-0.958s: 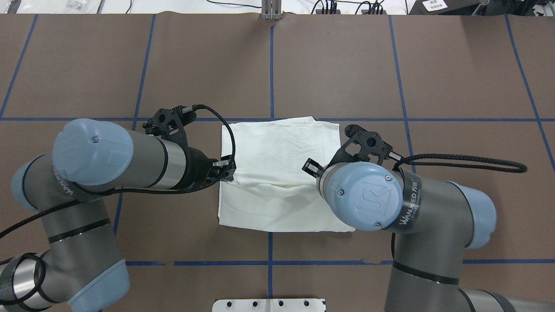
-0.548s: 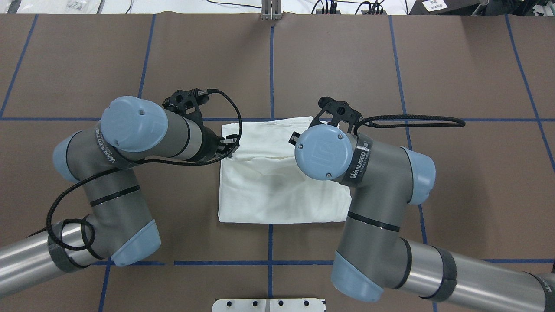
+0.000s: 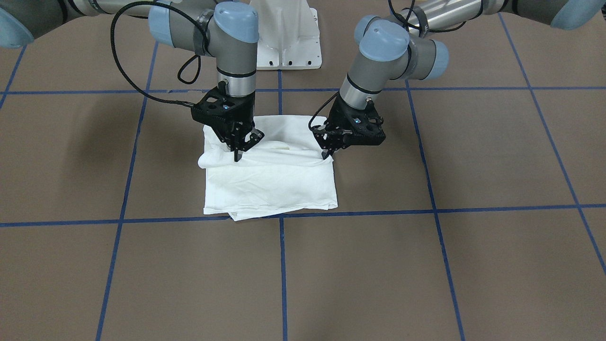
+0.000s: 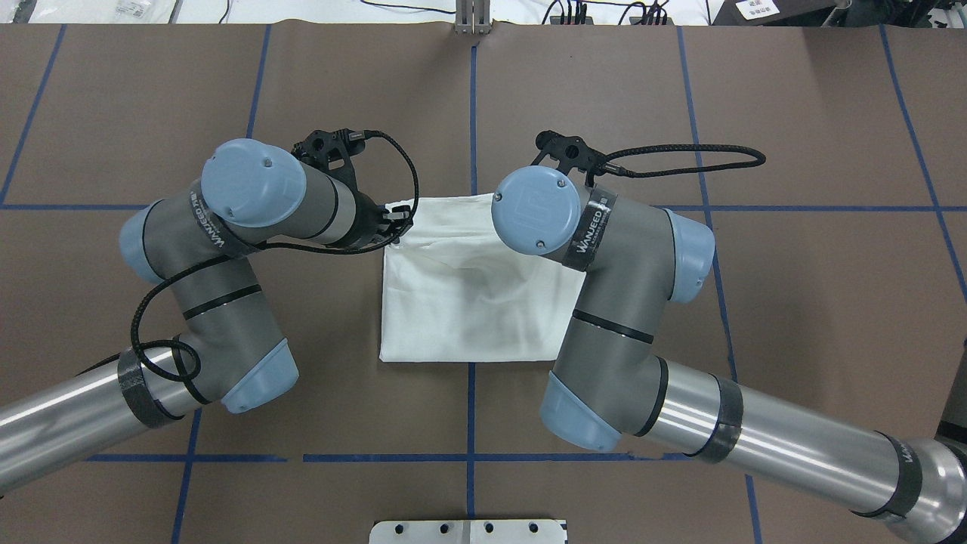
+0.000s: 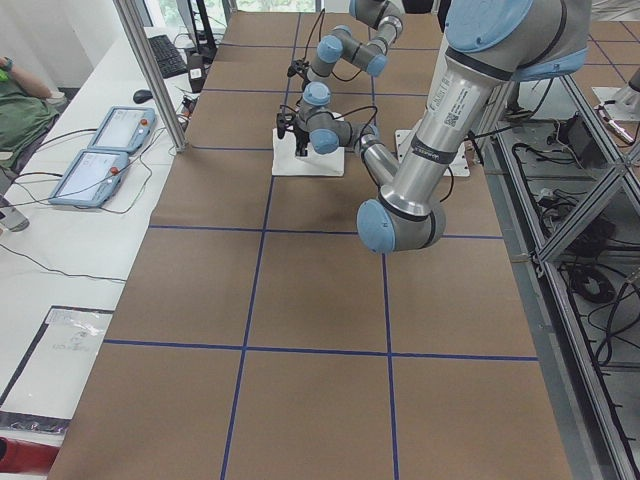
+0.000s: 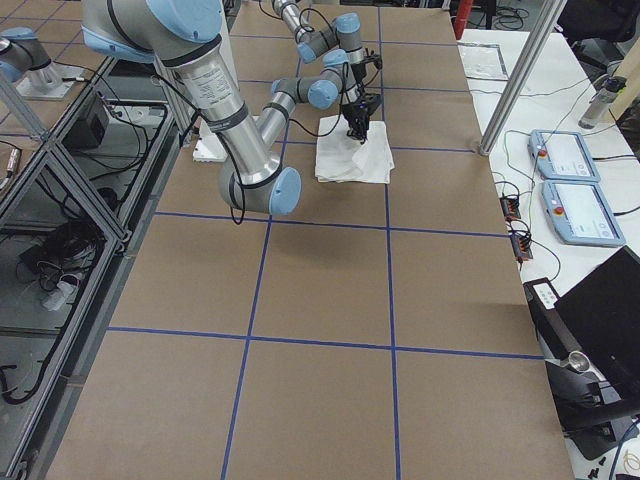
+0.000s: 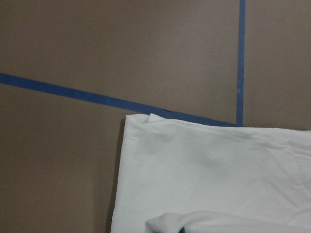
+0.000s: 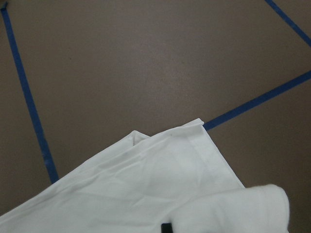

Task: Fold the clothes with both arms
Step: 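Lay the folded edge onto the far edge and open both grippers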

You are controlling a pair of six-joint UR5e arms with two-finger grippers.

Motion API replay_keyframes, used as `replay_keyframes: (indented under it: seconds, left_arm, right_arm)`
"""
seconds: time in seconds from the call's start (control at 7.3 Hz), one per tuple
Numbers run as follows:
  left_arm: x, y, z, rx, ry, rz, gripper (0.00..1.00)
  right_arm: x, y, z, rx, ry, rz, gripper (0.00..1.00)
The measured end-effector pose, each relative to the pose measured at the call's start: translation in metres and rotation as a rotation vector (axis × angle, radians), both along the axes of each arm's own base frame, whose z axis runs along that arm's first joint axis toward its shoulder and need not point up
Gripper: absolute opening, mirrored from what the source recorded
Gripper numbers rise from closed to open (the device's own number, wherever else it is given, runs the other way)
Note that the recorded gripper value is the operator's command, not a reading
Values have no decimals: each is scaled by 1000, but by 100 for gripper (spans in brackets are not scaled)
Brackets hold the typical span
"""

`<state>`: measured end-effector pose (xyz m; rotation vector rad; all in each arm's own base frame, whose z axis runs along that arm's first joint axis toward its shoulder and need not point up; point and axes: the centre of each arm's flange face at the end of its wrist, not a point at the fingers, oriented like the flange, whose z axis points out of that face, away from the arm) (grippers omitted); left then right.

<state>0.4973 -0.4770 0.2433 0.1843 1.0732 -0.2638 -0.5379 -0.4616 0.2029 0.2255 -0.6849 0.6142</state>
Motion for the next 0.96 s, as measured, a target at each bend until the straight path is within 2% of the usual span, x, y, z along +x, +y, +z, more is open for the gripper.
replay_keyframes:
  seconds: [0.14,0.27,0.55,0.82,0.96]
  left_arm:
    - [-4,-6,-1,7,-1,-6,5]
    - [-6,-12,1,15,-11,-10,99]
    - [-8,-29,19,37,-52,-5,100]
    - [-24,-44,23,88,-74,20,100]
    - [-37,-51,28,121,-83,62,100]
  right_arm:
    - [-2,-10,-1,-2,10,-1,18]
    - [-6,-18,0,-6,22,-2,99]
    - [-26,-41,-2,-22,65,-19,100]
    - [-24,-65,-18,-38,60,-74,100]
    - [-25,-69,-23,-29,45,-99,100]
